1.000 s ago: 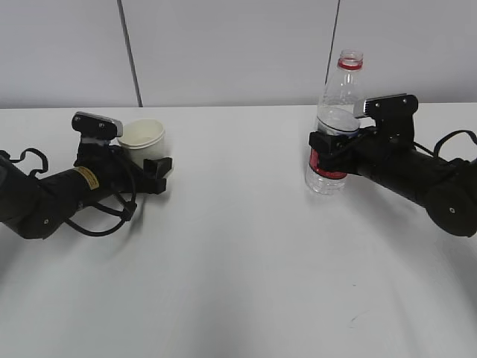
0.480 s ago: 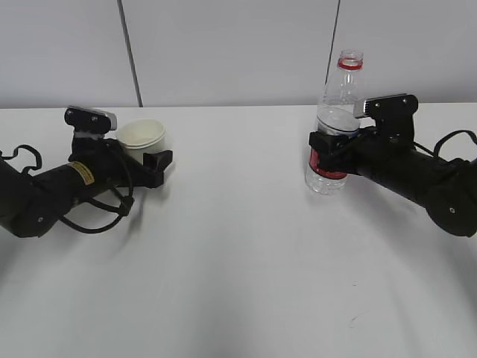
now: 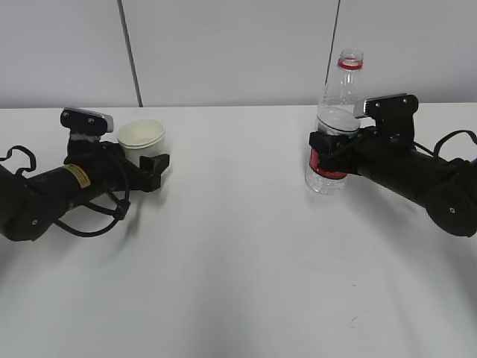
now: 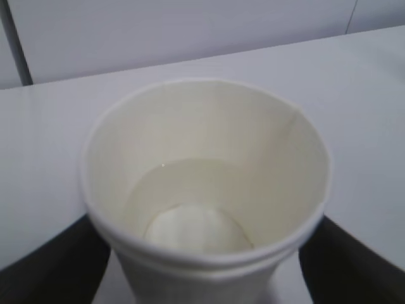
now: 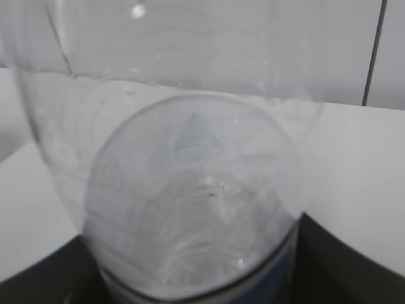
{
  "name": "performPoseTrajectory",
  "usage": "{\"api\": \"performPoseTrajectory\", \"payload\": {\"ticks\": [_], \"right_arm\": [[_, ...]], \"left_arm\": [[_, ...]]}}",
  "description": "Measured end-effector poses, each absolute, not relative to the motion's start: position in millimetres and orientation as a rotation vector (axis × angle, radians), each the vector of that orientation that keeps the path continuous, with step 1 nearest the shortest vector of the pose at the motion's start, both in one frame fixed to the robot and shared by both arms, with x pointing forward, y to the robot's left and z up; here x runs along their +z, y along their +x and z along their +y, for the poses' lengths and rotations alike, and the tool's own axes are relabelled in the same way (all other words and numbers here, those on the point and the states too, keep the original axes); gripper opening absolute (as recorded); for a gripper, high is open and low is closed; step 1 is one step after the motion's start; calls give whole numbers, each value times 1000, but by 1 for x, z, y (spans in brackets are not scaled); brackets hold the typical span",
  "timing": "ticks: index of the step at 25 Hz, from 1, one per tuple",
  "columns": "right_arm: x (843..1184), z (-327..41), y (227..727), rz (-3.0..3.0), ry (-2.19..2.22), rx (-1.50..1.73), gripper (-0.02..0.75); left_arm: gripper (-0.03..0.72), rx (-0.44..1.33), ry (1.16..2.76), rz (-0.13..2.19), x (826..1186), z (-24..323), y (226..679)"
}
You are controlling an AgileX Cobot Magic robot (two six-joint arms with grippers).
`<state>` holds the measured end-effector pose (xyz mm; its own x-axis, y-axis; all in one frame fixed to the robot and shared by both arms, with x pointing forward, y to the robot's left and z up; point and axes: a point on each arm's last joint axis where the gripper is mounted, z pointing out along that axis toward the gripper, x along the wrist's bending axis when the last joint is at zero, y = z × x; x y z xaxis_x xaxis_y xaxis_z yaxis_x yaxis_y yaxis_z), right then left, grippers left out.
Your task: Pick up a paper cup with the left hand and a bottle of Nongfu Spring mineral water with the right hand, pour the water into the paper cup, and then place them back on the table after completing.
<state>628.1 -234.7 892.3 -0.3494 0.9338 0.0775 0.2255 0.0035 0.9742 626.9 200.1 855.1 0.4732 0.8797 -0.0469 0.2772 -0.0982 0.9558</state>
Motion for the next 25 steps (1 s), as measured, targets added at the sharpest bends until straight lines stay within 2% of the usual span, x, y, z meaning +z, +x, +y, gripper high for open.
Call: {"api": "performPoseTrajectory", "payload": {"ticks": [13,25], "right_arm": [[898,-234,637,1609,1187,1406,427],[882,-233,656,1580,1188,1416,426]], "left_arm": [[572,696,1621,1054,879,209,593],[573,694,1625,1057,879,209,592]]}}
